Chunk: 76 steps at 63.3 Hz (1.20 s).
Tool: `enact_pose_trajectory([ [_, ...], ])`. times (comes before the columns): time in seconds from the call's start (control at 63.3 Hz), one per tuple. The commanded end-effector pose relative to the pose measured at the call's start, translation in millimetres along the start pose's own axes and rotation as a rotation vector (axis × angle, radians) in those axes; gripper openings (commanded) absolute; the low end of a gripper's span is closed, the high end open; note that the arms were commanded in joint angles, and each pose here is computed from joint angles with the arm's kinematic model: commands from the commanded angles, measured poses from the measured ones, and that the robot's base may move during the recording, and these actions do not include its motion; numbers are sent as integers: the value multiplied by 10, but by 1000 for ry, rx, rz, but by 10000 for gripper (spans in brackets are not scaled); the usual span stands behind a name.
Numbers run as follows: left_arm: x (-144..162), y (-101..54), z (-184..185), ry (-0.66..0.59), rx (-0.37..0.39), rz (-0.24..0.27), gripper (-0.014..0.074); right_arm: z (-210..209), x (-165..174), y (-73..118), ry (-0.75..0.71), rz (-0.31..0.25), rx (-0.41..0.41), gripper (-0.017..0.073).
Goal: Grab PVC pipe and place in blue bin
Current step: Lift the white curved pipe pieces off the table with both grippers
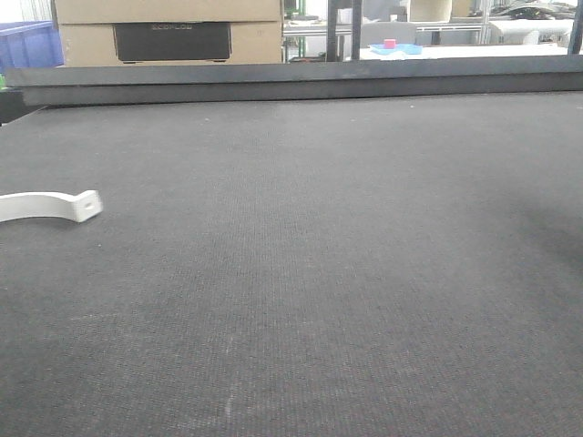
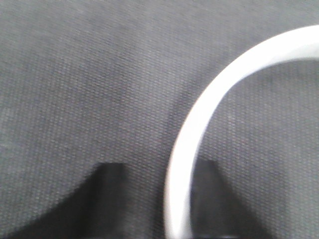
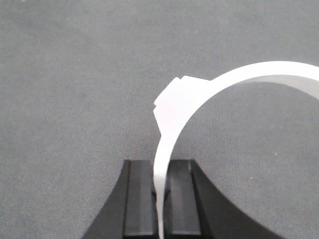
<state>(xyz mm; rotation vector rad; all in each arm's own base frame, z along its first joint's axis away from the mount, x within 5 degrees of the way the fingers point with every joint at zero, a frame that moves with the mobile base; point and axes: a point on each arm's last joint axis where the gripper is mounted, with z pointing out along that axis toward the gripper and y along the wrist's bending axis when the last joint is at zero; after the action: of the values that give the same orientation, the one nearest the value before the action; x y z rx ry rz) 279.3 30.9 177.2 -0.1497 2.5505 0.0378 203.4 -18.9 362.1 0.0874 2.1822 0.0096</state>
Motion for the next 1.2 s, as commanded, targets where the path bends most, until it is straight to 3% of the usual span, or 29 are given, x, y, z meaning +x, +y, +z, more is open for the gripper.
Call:
enact_pose_trajectory([
  [0.0,2,-20,25,3,5,-3,-49,-41,-45,4,-37,-6,0,-169],
  [0.047,1,-20,25,3,5,-3,-111,-41,-45,7,-37,-1,-4,-169],
  [0.19,-6,-20,25,-5,5,-3,-111,-44,-51,30,-43,32,-29,-169],
  [0.521,-70,-21,-144,-66,8,-8,-111,-328,-72,50,-145,23,-28,-169],
  [0.916,-232,-22,-1010,-372,12,-7,-111,-765,-1,82,-283,10,-27,-169],
  [1.185,-74,-20,-1765,-571,17,-6,-111,-901,51,89,-299,-7,-19,-169],
])
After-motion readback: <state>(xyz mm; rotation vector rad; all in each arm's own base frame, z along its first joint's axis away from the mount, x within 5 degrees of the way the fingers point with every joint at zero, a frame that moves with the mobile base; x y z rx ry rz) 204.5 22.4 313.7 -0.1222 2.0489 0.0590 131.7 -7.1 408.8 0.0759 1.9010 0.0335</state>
